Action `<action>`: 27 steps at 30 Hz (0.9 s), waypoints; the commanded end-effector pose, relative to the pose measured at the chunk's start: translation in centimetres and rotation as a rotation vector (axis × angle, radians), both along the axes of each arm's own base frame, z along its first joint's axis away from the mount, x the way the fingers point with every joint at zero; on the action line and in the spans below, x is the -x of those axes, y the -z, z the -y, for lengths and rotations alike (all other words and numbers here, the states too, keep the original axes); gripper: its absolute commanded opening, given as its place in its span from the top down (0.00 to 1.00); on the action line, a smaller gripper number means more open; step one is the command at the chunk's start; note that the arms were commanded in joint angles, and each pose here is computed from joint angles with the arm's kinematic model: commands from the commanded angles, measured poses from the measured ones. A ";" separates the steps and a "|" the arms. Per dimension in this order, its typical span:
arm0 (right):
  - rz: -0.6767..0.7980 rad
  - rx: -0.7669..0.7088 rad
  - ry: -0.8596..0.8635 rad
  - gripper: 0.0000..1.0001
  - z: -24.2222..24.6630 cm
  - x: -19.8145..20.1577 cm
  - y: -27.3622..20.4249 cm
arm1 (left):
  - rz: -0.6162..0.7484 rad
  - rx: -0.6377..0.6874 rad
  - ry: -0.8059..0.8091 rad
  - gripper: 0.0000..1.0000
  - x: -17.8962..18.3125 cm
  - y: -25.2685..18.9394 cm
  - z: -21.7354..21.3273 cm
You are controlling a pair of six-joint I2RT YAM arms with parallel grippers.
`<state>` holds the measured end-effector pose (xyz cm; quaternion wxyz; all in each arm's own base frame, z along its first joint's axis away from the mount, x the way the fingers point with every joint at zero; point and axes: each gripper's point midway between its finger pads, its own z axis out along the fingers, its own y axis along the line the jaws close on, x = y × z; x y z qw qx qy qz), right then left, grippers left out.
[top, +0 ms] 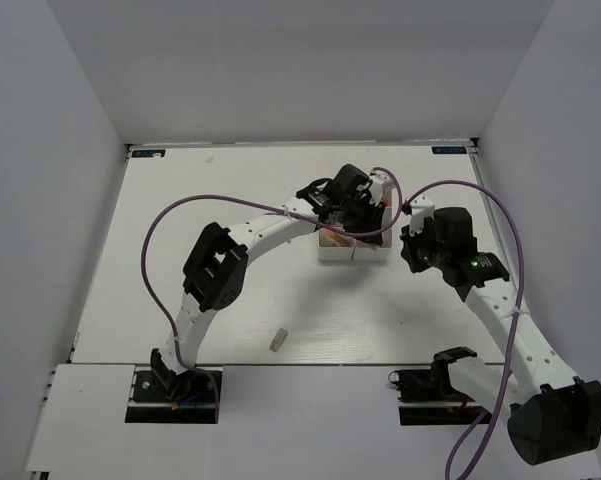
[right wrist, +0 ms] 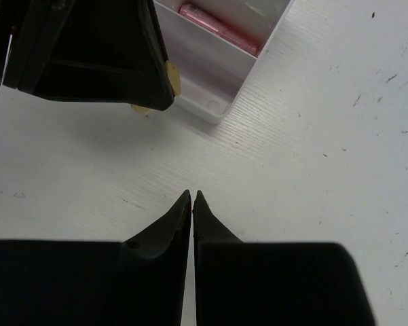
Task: Sort the stationery into containers
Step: Place the stationery in the storage box.
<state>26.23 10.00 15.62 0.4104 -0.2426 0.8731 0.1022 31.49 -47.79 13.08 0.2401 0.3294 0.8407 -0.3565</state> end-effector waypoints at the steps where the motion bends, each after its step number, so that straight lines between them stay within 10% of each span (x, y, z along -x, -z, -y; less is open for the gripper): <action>1: 0.053 -0.016 0.010 0.94 0.0 -0.5 -1.0 | 0.099 0.102 0.059 0.95 -0.9 -4.3 1.2; 21: 0.044 -0.033 -0.010 0.88 -0.3 -0.3 -0.9 | 0.261 -0.081 -0.048 0.91 -5.1 0.0 -0.2; 27: 0.043 -0.041 -0.013 0.86 -0.4 -0.2 -0.9 | 0.272 -0.113 -0.076 0.75 -5.7 0.9 -0.5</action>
